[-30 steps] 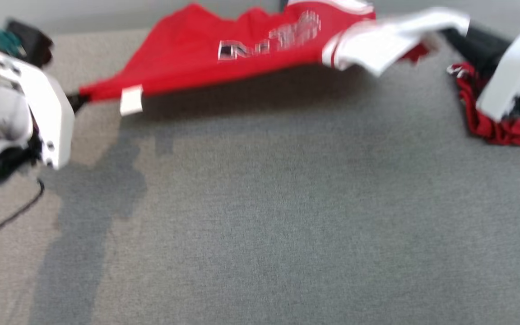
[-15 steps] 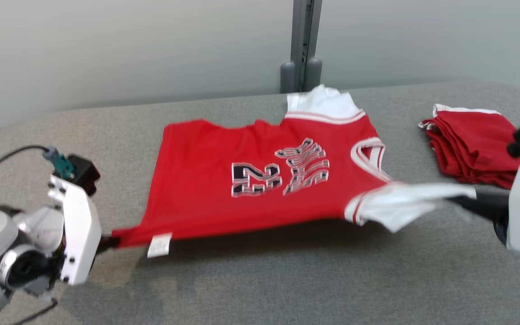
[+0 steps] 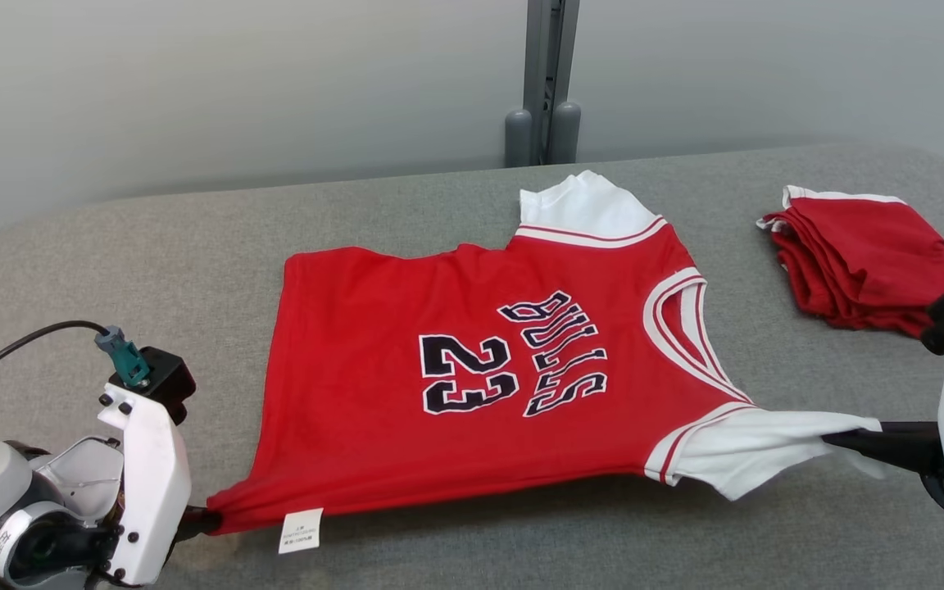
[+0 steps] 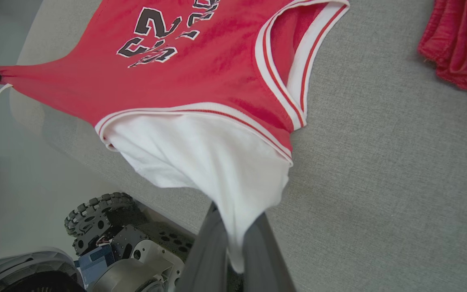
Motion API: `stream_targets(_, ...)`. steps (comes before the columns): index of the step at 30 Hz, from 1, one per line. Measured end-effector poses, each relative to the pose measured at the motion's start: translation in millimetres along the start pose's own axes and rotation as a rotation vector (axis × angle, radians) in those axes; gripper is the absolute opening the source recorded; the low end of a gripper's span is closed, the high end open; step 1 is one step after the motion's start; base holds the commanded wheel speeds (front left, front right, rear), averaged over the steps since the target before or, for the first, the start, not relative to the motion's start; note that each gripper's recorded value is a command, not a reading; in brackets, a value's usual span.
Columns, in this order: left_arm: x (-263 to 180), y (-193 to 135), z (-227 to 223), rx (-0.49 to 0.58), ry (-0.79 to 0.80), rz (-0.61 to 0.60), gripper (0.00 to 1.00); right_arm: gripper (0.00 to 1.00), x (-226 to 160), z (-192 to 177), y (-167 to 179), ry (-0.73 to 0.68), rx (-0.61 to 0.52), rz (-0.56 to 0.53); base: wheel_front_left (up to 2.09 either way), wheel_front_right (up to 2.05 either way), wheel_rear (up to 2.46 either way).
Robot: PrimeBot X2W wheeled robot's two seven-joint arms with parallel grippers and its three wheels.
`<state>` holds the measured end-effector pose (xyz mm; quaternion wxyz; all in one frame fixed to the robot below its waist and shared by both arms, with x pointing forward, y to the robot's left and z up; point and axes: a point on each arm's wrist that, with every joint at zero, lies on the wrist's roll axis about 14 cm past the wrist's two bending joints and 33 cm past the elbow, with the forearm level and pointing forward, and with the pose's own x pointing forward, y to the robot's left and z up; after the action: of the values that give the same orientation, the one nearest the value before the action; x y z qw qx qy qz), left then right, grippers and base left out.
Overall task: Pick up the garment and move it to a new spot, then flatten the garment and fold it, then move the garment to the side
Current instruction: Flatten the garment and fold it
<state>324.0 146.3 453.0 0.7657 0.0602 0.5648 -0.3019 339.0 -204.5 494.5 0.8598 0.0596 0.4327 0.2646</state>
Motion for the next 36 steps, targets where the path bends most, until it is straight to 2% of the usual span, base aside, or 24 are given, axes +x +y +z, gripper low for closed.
stream_targets(16, 31, 34, 39, -0.11, 0.107, -0.016, 0.0, 0.0, 58, 44, -17, 0.113, 0.06, 0.034, 0.0, 0.0, 0.0)
stream_targets(23, 46, 42, 68, -0.131, 0.088, -0.03, 0.0, 0.0, 82, 55, -36, 0.164, 0.111, 0.003, 0.0, 0.0, 0.0)
stream_targets(36, 74, 60, 88, -0.143, 0.051, -0.025, 0.0, 0.0, 111, 69, -37, 0.153, 0.13, 0.009, 0.0, 0.0, 0.0)
